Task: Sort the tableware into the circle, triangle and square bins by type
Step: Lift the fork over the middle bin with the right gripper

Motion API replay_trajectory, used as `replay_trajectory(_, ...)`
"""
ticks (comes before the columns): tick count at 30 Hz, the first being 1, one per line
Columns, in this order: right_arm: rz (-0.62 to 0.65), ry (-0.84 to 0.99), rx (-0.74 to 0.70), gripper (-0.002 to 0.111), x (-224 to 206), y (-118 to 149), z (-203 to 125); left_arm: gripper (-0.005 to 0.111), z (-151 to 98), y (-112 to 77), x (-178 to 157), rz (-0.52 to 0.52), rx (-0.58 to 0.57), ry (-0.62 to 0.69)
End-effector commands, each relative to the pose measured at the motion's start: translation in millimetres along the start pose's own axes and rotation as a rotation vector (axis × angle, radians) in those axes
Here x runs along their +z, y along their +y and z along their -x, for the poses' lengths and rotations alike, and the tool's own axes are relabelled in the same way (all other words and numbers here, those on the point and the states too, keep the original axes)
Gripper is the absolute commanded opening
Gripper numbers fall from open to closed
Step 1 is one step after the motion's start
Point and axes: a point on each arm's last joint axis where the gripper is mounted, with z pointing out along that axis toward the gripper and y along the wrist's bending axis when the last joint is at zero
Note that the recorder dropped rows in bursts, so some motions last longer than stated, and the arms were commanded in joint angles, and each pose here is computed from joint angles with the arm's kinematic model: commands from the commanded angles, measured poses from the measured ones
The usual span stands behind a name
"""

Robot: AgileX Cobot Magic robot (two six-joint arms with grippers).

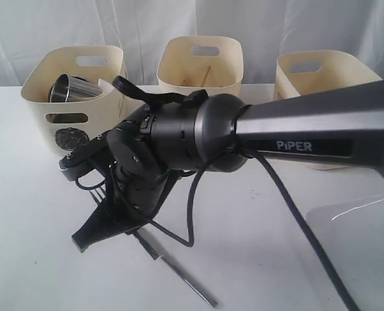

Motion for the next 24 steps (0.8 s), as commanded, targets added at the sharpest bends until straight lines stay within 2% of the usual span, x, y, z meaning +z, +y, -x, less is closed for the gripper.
replay_trajectory(1,0.001,-0.041,-0.013,0.000,-13,0,4,0.000,0,-0.6,0,-0.007,-0.016,-0.004)
replay_trajectory(4,0.003,-0.116,-0.021,0.000,-30,-1,10,0.000,0,-0.6,0,-0.007,-0.016,-0.004)
replay_trajectory(8,-0.058,-0.255,-0.029,0.000,-59,-12,21,0.000,0,-0.6,0,-0.007,-0.016,-0.004)
replay_trajectory(14,-0.288,-0.410,0.053,0.000,-97,-64,31,0.000,0,-0.6,0,-0.007,-0.016,-0.004)
replay_trajectory(24,-0.327,-0.613,0.181,0.000,-122,-137,37,0.000,0,-0.6,0,-0.007,-0.016,-0.004)
